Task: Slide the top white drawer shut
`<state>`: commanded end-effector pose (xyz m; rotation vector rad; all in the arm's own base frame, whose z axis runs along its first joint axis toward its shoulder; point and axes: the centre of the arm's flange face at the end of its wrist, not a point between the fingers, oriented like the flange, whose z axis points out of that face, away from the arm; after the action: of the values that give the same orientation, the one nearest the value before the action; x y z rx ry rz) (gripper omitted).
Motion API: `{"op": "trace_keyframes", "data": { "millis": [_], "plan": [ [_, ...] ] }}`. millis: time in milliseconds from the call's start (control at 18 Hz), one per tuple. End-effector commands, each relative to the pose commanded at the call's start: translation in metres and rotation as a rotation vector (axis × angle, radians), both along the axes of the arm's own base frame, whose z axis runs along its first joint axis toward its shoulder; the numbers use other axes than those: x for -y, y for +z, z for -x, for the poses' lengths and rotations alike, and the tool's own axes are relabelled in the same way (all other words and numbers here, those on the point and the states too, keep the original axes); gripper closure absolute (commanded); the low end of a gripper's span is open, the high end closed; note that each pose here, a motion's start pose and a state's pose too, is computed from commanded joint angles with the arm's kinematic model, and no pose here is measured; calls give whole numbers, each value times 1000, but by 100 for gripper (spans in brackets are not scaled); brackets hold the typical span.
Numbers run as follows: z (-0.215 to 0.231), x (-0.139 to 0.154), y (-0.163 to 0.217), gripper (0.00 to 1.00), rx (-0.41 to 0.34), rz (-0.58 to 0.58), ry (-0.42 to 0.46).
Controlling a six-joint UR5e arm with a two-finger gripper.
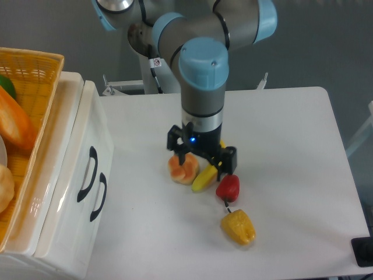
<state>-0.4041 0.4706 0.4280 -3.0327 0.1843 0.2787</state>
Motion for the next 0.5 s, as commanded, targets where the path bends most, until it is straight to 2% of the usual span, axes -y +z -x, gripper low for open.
{"op": "trace_keyframes", "data": {
  "millis": [278,500],
  "plan": [
    [19,58,8,0,-49,82,4],
    [31,93,16,0,-23,143,-143]
  ]
}}
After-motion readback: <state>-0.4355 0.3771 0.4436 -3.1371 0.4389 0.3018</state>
